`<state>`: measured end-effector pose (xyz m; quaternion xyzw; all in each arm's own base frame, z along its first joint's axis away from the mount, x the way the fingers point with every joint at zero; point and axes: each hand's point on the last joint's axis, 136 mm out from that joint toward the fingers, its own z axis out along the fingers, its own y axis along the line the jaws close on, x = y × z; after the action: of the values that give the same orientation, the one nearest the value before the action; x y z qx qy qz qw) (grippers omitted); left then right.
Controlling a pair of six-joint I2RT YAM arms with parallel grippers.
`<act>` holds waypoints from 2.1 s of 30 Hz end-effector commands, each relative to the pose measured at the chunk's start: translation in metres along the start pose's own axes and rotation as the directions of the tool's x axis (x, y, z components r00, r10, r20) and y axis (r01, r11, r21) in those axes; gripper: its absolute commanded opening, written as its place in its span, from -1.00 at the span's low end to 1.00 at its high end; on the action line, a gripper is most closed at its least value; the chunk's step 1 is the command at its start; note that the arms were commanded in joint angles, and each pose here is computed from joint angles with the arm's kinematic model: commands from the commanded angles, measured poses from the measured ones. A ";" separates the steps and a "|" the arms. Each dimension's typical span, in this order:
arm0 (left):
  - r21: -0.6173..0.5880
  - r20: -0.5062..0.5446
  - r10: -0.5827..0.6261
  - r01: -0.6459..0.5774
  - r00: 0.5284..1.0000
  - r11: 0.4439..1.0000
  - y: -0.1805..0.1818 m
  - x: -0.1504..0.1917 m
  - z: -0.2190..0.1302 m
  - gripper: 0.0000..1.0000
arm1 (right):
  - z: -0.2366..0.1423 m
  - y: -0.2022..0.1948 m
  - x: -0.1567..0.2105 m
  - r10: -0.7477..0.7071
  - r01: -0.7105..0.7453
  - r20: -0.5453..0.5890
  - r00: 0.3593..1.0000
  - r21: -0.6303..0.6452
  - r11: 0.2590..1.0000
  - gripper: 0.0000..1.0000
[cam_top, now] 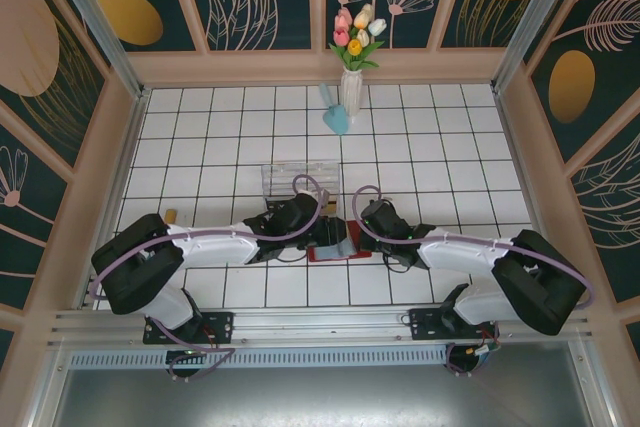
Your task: Take the credit cards out of the card holder
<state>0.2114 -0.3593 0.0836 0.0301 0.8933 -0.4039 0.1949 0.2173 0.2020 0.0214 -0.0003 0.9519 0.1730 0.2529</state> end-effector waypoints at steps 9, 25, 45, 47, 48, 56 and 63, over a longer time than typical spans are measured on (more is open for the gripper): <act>0.024 -0.007 0.017 -0.017 1.000 1.000 -0.001 0.004 0.008 -0.19 | -0.002 -0.014 0.012 0.017 -0.016 -0.027 0.999 0.029 0.999 -0.99; -0.066 -0.002 0.018 -0.018 1.000 0.998 0.020 0.006 0.008 -0.19 | -0.011 -0.020 0.003 0.014 -0.015 0.012 1.000 0.065 0.998 -0.90; -0.317 0.058 0.026 -0.007 0.998 0.949 0.086 0.013 -0.021 -0.64 | -0.012 0.011 -0.002 0.054 -0.055 -0.016 0.998 -0.079 0.995 -0.38; -0.315 0.042 0.017 -0.003 0.999 0.949 0.089 0.017 -0.017 -0.64 | -0.009 0.010 0.001 0.059 -0.061 -0.028 0.998 -0.071 0.996 -0.39; -0.318 0.035 0.012 0.000 0.999 0.948 0.091 0.020 -0.016 -0.64 | -0.008 0.011 0.001 0.059 -0.061 -0.032 0.998 -0.073 0.995 -0.38; -0.313 0.009 -0.005 0.008 1.000 0.950 0.095 0.027 -0.008 -0.64 | -0.015 0.025 -0.003 0.052 -0.055 -0.028 0.998 -0.123 0.991 -0.40; -0.305 -0.006 -0.019 0.017 1.000 0.952 0.096 0.031 -0.003 -0.65 | -0.026 0.048 -0.007 0.027 -0.030 -0.019 0.999 -0.179 0.983 -0.40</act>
<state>0.2096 -0.2962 0.0178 -0.0088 0.9402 -0.2671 0.2112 0.2052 0.2168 0.0369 -0.0035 0.9464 0.2232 0.2332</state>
